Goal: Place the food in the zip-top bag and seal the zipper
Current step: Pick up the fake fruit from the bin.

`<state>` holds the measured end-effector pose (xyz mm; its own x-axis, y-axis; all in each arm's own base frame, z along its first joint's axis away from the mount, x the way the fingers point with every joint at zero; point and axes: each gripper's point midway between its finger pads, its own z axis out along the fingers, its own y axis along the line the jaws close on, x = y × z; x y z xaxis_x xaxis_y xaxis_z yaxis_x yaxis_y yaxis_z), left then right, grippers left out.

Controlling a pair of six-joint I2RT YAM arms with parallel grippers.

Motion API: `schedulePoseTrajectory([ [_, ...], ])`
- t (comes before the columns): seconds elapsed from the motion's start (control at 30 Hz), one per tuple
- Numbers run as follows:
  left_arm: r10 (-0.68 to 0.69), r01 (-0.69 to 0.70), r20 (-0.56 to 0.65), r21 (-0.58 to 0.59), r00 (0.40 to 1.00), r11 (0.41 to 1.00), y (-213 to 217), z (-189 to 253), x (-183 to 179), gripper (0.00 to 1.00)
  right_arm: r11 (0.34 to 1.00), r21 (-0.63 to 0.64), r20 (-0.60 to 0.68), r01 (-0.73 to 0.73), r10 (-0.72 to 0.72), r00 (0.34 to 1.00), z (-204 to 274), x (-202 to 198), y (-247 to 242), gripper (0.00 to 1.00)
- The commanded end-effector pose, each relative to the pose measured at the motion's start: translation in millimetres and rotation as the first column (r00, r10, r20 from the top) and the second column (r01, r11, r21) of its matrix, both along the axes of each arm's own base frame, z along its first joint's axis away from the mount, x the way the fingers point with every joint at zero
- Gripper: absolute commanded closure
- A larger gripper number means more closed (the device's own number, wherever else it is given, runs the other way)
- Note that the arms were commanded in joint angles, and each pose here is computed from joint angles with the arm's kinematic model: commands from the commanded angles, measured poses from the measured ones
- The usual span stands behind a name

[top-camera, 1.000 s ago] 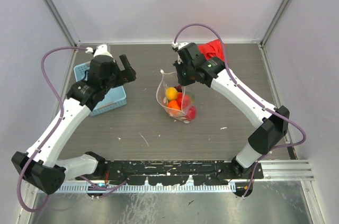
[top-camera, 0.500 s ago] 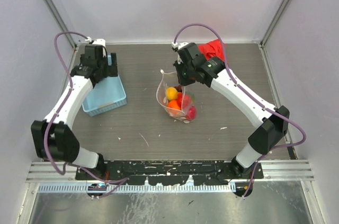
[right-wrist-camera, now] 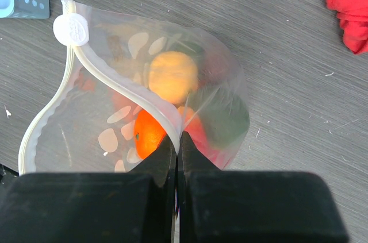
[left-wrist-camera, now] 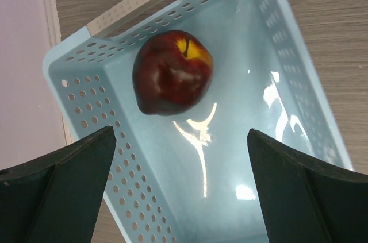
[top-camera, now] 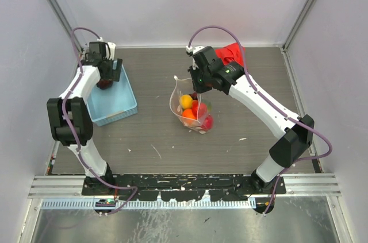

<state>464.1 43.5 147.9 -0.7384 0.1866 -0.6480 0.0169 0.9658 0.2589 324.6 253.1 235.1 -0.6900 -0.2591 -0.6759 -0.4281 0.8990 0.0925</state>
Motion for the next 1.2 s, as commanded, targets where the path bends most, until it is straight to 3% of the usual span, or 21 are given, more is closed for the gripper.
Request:
schedulePoseTrajectory([
  [0.0,-0.026,0.023,0.069,0.041,0.997,0.999,17.7,14.8,31.1,0.02,0.999,0.047,0.064,-0.02,0.017,0.998,21.9,2.1,5.3,1.0],
  [0.53,-0.054,0.055,-0.05,0.016,0.997,0.998,18.4,-42.3,64.6,0.0,0.999,0.033,0.038,-0.019,0.018,0.999,14.1,2.2,6.0,1.0],
  [1.17,-0.014,0.016,-0.168,0.009,0.986,1.0,26.1,-88.8,56.5,0.07,1.0,0.023,0.03,-0.012,0.012,0.999,11.2,1.9,4.7,1.0],
])
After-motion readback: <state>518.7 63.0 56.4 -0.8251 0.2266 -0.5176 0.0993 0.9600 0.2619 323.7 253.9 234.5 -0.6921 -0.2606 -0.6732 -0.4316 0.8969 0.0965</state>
